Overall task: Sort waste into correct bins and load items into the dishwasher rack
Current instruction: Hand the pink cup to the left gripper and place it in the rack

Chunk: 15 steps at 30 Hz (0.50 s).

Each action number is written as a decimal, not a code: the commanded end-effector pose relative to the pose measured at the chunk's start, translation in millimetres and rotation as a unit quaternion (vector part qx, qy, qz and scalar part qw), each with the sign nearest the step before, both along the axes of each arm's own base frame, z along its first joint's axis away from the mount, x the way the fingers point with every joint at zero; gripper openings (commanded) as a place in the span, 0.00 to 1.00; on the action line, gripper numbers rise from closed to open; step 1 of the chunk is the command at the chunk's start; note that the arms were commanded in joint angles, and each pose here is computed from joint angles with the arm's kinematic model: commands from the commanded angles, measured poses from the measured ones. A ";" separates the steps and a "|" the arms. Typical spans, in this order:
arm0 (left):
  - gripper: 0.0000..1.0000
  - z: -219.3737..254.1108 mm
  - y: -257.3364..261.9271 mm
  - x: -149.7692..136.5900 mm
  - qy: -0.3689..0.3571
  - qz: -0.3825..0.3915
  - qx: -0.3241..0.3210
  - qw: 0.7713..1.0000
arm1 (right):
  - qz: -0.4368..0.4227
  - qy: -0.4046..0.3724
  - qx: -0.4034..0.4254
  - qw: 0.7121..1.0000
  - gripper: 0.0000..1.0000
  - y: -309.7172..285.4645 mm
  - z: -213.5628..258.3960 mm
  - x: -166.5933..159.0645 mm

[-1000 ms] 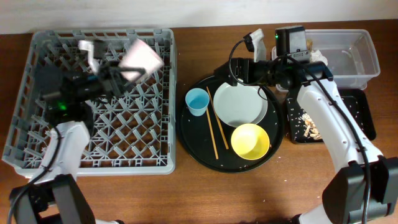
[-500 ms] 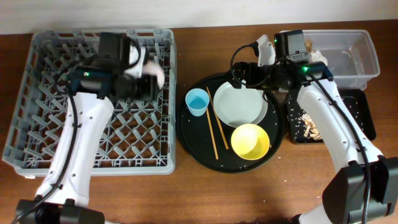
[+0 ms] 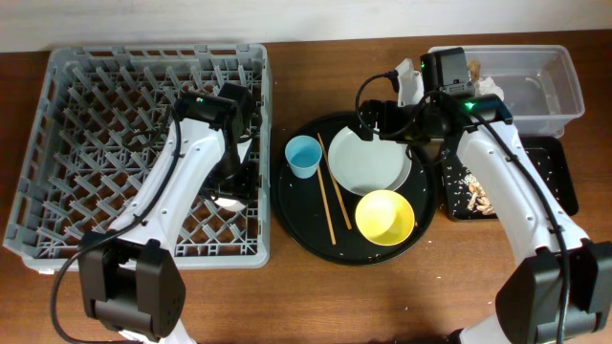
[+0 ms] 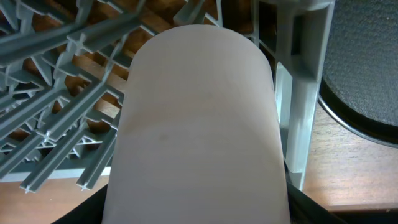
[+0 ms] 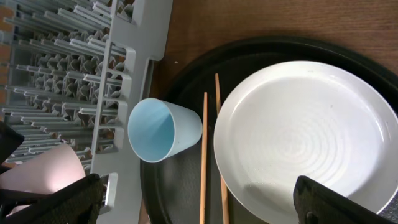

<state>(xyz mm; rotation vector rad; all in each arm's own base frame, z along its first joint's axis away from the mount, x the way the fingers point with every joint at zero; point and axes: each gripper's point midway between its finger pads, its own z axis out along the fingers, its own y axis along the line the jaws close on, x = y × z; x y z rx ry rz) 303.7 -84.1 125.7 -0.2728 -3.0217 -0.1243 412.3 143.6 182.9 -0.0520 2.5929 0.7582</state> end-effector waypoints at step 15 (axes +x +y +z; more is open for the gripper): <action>0.92 -10.5 -10.7 11.4 -0.024 0.012 -0.031 0.999 | 0.001 -0.002 -0.009 1.000 0.98 -2.1 0.0 -0.3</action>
